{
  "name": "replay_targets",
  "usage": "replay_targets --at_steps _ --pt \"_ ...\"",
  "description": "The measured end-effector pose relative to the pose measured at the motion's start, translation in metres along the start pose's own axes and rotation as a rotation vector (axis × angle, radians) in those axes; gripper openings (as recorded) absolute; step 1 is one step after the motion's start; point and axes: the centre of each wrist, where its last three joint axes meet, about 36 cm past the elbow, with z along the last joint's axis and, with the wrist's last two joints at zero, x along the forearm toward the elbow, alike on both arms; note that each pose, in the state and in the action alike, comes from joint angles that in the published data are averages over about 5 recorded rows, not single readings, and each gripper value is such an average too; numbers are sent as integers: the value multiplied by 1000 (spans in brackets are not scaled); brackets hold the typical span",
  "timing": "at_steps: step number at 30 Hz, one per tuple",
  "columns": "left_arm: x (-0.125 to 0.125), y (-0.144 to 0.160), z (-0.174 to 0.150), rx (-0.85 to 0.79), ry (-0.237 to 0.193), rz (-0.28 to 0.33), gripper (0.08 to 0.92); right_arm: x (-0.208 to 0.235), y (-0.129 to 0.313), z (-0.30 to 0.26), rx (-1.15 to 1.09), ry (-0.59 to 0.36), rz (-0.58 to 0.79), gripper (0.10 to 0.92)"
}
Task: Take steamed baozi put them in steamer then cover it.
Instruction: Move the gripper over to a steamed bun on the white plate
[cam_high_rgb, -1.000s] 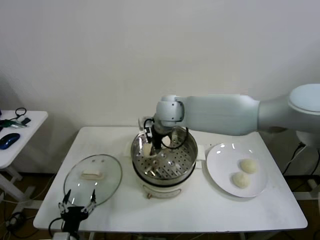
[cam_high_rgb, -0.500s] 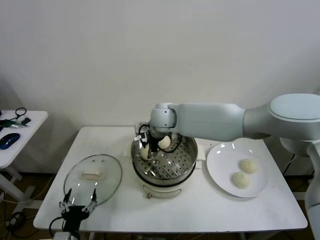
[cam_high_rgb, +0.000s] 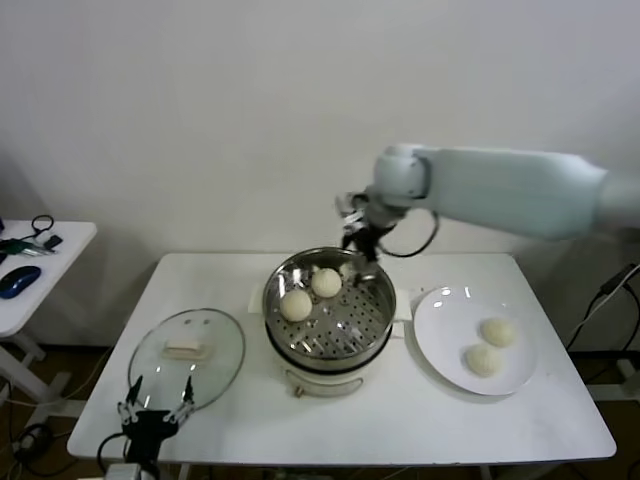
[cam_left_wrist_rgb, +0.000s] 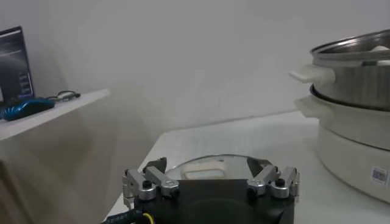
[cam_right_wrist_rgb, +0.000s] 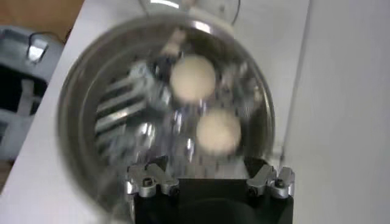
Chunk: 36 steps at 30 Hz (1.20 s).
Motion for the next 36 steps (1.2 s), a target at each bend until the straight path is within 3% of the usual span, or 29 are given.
replay_targets --at_steps 6,13,25,36 --pt "0 1 0 0 -1 -2 823 10 40 97 -76 60 -31 823" --pt "3 1 1 1 4 -6 823 -29 93 169 -154 102 -70 823" --pt "4 0 4 2 7 -6 823 -106 148 213 -216 155 -109 823" --pt "5 0 7 -8 8 -8 823 -150 171 222 -256 179 -93 804"
